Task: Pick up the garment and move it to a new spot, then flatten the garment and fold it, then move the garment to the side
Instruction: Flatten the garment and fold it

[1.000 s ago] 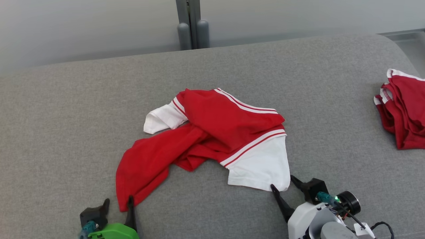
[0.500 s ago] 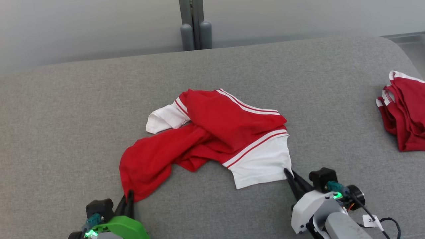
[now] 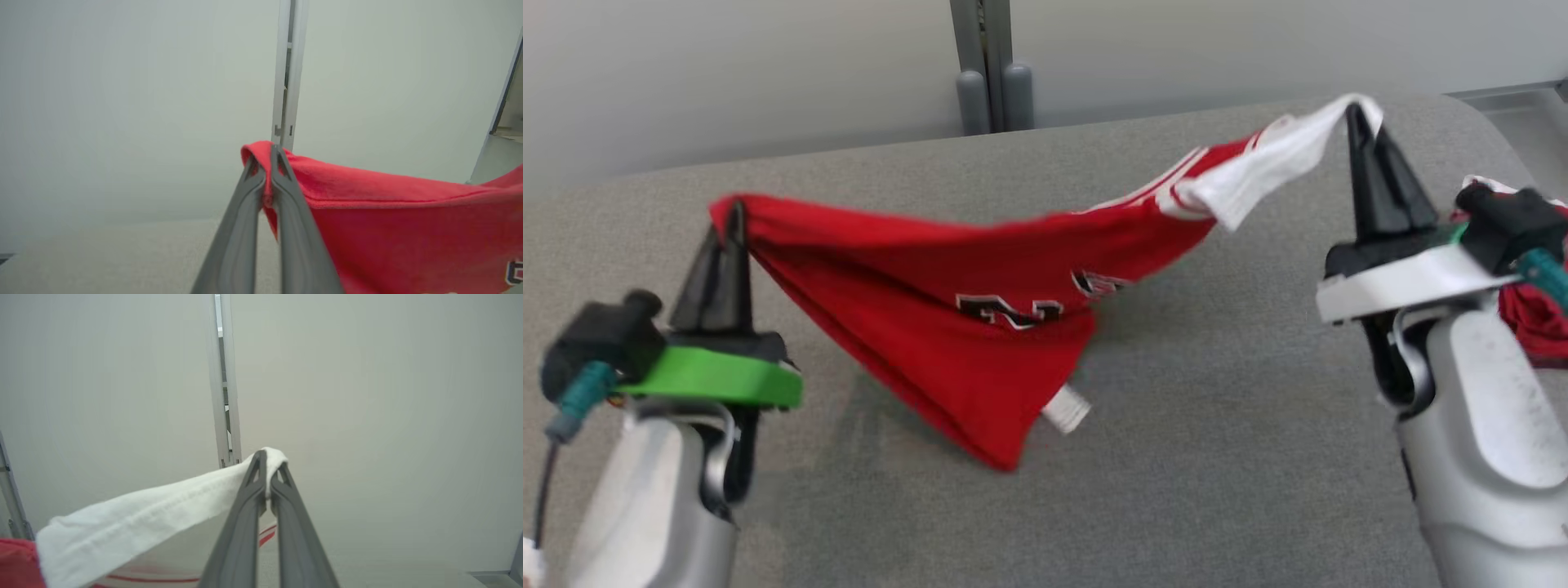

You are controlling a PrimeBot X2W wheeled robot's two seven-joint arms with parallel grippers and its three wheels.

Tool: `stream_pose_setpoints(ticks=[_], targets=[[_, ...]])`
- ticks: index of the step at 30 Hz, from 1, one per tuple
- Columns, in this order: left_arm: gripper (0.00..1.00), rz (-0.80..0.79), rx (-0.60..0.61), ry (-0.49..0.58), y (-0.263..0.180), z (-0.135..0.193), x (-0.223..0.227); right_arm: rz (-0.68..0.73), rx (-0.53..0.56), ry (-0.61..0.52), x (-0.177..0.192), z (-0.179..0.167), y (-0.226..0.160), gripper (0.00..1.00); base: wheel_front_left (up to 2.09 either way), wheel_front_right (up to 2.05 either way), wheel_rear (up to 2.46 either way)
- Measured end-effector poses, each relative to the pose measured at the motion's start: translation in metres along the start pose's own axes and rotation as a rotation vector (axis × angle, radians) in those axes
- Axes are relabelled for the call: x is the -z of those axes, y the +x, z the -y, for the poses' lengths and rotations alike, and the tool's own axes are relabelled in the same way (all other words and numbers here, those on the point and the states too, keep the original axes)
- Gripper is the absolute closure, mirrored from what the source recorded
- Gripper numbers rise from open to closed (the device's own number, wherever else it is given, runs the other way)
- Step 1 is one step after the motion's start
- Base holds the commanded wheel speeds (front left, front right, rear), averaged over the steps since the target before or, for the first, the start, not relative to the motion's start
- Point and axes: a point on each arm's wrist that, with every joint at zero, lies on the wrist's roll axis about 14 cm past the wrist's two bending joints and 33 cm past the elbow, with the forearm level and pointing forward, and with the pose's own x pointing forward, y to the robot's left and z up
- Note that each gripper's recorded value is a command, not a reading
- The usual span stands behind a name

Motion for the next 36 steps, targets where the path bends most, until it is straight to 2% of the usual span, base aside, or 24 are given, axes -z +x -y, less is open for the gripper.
stream_pose_setpoints(ticks=[4,8,13,16,24,31,36], targets=[[1.00,0.162,0.085,0.088,0.030,0.006,-0.063,0.189,-0.045,-0.066,-0.068,0.001,0.027,1.00,0.00,0.00,0.00],[1.00,0.279,0.139,0.124,0.050,0.013,-0.116,0.324,-0.096,-0.140,-0.122,-0.003,0.044,1.00,0.00,0.00,0.00],[1.00,0.304,0.163,0.168,0.073,0.015,-0.145,0.390,-0.141,-0.228,-0.160,-0.007,0.068,1.00,0.00,0.00,0.00],[1.00,0.290,0.169,0.188,0.088,0.013,-0.148,0.375,-0.148,-0.275,-0.161,-0.005,0.084,1.00,0.00,0.00,0.00],[1.00,0.230,0.120,0.155,0.139,-0.009,-0.125,0.287,-0.132,-0.383,-0.128,0.008,0.137,1.00,0.00,0.00,0.00],[1.00,0.211,0.076,0.228,0.195,-0.034,-0.097,0.295,-0.078,-0.457,-0.111,0.024,0.187,1.00,0.00,0.00,0.00],[1.00,0.251,0.050,0.204,0.228,-0.046,-0.086,0.298,-0.022,-0.485,-0.098,0.042,0.208,1.00,0.00,0.00,0.00]])
